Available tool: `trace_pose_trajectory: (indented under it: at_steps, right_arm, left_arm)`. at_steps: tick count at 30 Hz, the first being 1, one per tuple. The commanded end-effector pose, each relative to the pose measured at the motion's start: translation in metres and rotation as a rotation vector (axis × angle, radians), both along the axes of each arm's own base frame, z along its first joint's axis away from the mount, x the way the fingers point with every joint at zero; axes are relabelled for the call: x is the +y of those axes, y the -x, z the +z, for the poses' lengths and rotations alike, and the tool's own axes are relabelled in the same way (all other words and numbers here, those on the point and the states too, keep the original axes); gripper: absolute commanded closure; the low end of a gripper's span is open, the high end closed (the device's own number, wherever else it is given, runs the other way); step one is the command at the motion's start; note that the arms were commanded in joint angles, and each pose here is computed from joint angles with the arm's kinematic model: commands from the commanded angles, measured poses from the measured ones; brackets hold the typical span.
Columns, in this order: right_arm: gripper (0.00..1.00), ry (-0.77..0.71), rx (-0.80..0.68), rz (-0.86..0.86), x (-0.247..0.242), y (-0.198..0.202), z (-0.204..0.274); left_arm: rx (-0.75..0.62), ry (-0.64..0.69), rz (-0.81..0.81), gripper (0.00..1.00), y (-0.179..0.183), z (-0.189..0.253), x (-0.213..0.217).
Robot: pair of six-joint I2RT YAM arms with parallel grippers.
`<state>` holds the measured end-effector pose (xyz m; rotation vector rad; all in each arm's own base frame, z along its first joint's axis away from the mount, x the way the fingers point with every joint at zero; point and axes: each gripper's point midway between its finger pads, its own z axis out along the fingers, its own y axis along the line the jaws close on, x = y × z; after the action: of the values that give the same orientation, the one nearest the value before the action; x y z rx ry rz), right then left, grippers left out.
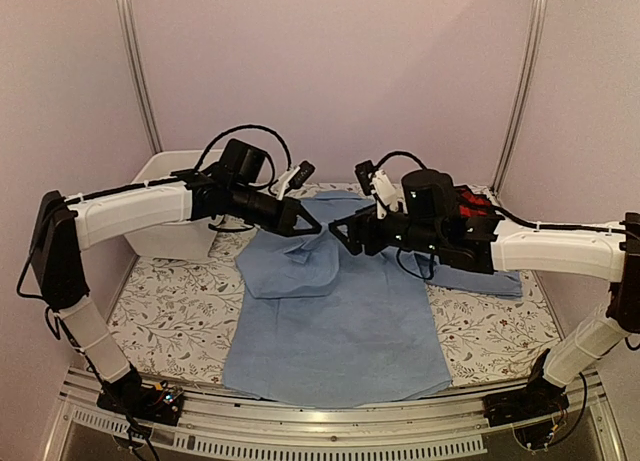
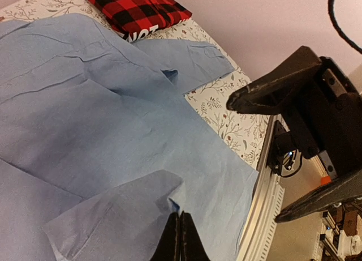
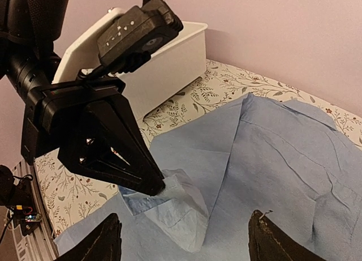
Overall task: Fold and stack the long sleeve shirts
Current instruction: Pass from the left arm to the right
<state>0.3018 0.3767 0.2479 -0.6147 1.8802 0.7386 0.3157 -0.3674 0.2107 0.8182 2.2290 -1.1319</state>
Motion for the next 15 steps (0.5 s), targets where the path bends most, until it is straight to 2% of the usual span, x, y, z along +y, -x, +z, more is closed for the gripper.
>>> trace_pose_trajectory:
  at_steps: [1,8,15]
  right_arm:
    - [0.29,0.017,-0.066,0.125,0.019,0.004,0.001]
    - [0.3,0.064,-0.111,0.163,0.02,0.004,-0.007]
    - [0.3,0.066,-0.137,0.294,0.038,0.012,-0.009]
  left_arm:
    - [-0.024,0.022,-0.072,1.0,0.019,0.014,-0.001]
    - [-0.043,0.047,-0.127,1.0,0.034,0.027,-0.001]
    - [-0.054,0.052,-0.185,1.0,0.045,0.034,0.001]
